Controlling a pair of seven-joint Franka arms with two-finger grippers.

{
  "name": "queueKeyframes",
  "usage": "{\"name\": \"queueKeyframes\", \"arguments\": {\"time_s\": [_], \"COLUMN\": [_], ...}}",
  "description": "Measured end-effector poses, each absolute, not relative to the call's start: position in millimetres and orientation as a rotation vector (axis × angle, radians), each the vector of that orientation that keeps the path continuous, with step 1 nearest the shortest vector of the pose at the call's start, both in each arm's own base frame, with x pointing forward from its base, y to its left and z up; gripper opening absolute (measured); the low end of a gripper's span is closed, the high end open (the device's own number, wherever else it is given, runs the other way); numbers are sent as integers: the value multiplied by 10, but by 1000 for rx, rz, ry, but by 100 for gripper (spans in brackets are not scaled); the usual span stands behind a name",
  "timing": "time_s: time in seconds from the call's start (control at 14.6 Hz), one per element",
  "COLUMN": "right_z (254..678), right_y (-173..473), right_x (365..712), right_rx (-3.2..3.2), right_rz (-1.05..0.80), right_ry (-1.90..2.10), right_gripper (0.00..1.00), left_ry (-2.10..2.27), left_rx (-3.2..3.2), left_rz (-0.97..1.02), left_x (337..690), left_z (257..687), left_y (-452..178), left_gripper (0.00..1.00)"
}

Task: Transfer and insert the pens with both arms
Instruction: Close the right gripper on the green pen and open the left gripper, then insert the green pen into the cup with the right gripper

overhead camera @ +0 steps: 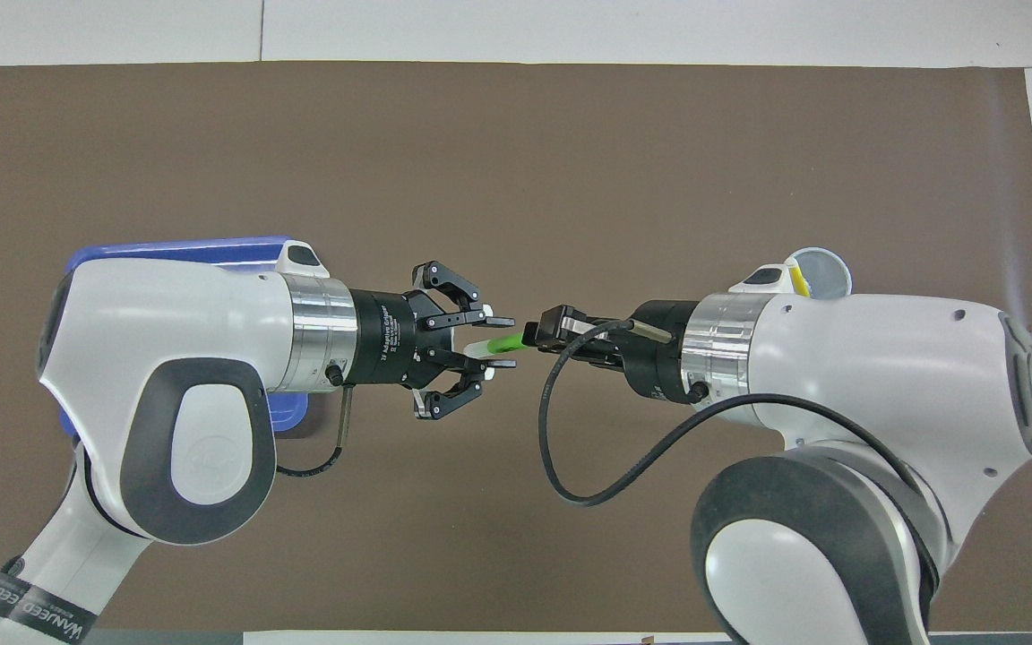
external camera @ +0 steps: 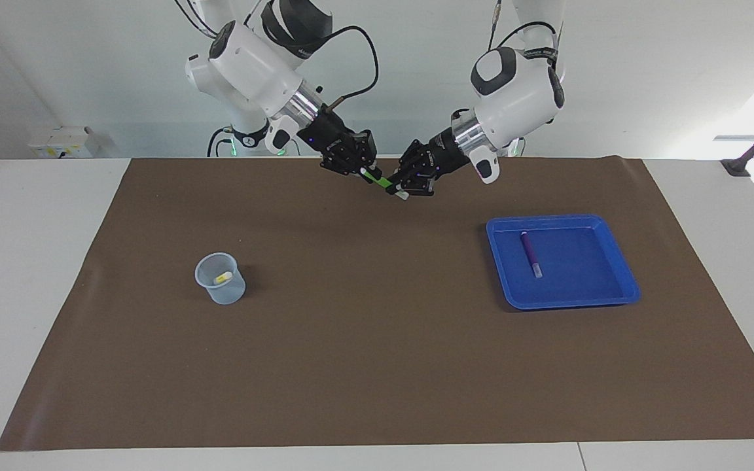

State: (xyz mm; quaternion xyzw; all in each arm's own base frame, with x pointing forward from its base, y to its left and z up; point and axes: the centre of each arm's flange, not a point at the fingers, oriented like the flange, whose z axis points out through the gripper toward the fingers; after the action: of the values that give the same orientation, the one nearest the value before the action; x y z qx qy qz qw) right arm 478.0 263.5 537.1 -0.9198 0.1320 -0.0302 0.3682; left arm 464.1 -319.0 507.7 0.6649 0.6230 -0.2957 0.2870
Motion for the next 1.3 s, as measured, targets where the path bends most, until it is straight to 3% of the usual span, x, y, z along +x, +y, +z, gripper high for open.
{"name": "queueKeyframes", "arguments": {"time_s": [0.34, 0.82, 1.3], "right_z": [5482, 5857, 5156], "right_y": [2332, 1197, 298], "right_x": [4836, 5297, 5757], "right_rx": [-2638, -2943, -3020], "right_rz": [-116, -304, -230], "right_ry": [103, -179, -520], "right_gripper": [18, 18, 18], "left_ry": [1682, 1520, 1062], "left_rx": [1752, 2079, 2576], "left_rz": [-773, -635, -367], "left_x": [4729, 4997, 5144], "left_z": [5088, 4895, 4684], "left_y": [-3040, -2138, -1120], "left_gripper": [99, 100, 100]}}
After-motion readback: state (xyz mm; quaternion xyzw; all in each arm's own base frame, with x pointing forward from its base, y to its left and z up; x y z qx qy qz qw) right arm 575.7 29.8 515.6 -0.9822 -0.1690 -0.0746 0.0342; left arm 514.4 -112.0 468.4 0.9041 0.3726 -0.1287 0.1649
